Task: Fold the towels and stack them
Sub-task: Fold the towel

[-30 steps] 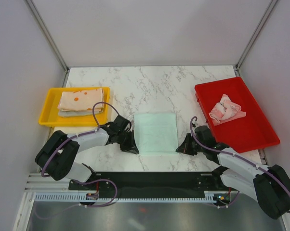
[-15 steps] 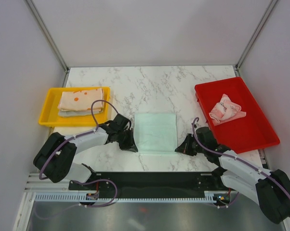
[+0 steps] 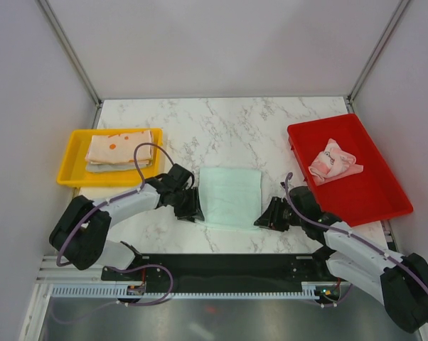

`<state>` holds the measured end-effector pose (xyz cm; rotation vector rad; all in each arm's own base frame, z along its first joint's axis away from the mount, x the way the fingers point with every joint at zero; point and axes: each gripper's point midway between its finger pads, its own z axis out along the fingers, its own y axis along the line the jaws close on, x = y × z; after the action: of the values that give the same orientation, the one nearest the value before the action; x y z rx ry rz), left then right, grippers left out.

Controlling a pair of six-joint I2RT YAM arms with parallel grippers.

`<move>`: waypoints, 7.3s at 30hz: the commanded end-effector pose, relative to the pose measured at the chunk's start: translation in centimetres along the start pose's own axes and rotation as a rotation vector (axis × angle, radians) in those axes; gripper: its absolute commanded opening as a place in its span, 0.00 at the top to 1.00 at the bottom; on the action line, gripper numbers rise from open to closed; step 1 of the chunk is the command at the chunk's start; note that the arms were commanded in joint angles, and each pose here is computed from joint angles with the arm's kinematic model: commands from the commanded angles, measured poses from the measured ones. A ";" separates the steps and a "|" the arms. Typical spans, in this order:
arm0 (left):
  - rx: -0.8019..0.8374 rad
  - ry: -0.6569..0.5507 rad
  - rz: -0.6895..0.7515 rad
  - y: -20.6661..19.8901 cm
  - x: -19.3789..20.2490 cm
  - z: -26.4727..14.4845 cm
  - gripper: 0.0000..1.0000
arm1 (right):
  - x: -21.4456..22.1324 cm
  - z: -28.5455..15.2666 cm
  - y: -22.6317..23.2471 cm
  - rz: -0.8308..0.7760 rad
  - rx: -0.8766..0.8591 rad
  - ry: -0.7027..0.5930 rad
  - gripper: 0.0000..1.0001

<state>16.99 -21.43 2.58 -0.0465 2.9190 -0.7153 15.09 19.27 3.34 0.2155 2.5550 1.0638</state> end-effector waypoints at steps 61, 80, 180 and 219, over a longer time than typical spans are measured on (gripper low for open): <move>0.214 -0.188 0.125 -8.1 -20.7 1.6 0.43 | -20.8 5.7 1.3 -0.411 0.272 -0.239 0.67; 0.181 -0.115 0.513 -4.2 -22.5 3.3 0.33 | -21.9 7.3 -0.3 -0.489 0.116 0.085 0.41; 0.190 -0.269 0.464 -5.5 -26.0 0.9 0.57 | -22.7 0.9 1.2 -0.467 0.138 -0.165 1.00; 0.222 -0.253 0.518 -7.9 -27.0 3.2 0.98 | -23.0 1.5 -0.7 -0.459 0.216 -0.156 1.00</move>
<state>43.11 -28.66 2.61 0.5533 2.5360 -0.9047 35.62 13.50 6.96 -0.2084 2.4592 0.6100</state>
